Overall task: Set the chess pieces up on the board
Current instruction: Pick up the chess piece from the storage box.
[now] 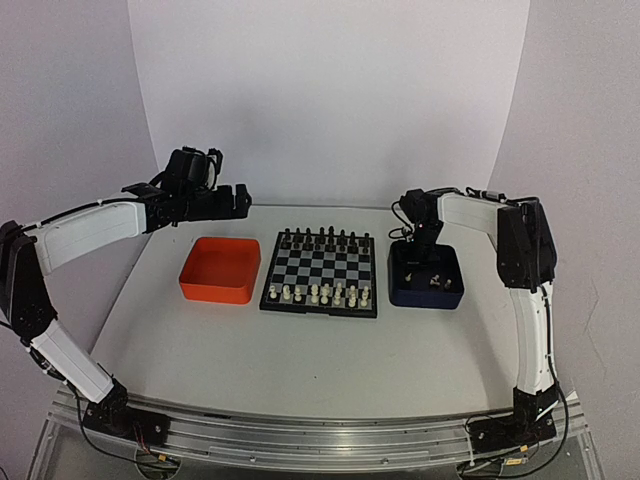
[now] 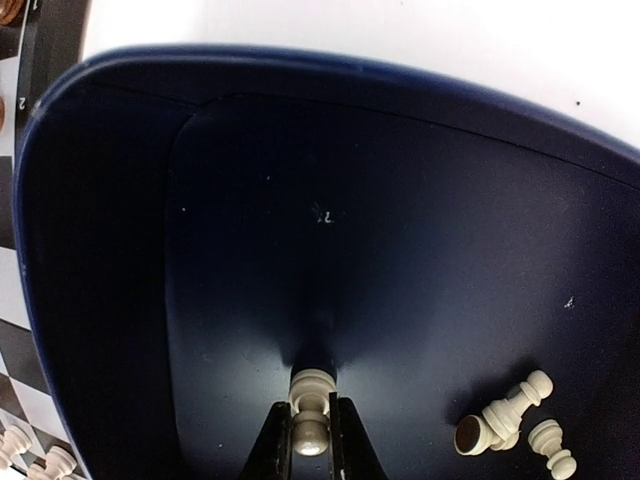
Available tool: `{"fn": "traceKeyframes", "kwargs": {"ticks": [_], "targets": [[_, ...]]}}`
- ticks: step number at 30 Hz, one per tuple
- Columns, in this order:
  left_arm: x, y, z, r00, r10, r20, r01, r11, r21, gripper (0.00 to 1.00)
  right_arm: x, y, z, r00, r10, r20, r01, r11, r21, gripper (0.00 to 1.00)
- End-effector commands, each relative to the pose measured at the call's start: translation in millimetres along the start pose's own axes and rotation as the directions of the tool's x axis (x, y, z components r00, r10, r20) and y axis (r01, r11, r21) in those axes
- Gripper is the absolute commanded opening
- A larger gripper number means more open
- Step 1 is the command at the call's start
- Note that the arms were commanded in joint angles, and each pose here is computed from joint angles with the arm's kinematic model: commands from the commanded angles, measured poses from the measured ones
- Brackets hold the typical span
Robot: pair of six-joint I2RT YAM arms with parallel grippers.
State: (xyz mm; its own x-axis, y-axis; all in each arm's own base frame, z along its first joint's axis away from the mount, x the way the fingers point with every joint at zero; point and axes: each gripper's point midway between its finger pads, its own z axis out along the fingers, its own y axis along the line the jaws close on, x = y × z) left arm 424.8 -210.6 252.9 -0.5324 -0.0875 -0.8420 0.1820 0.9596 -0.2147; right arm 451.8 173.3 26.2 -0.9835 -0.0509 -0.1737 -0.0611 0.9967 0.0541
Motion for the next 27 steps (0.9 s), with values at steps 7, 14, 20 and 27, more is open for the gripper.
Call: {"fn": "traceKeyframes", "kwargs": {"ticks": [7,14,20,27], "targets": [[-27,-3,-13,0.997,-0.012,0.076,0.012,1.0,0.01,1.0,-11,-1,-28,0.998,-0.008,0.06,0.008,1.0,-0.001,0.0],[-30,-4,-15,0.996,-0.013,0.093,0.012,1.0,0.014,1.0,-21,-4,-94,0.98,-0.024,0.198,0.024,1.0,0.002,0.0],[-31,-4,-13,0.995,-0.012,0.095,0.011,1.0,0.016,1.0,-16,34,-133,0.957,-0.11,0.27,0.127,0.991,-0.044,0.0],[-30,-3,-14,0.996,-0.009,0.092,0.008,1.0,0.011,1.0,-1,137,-158,0.873,-0.357,0.332,0.41,0.906,-0.103,0.0]]}}
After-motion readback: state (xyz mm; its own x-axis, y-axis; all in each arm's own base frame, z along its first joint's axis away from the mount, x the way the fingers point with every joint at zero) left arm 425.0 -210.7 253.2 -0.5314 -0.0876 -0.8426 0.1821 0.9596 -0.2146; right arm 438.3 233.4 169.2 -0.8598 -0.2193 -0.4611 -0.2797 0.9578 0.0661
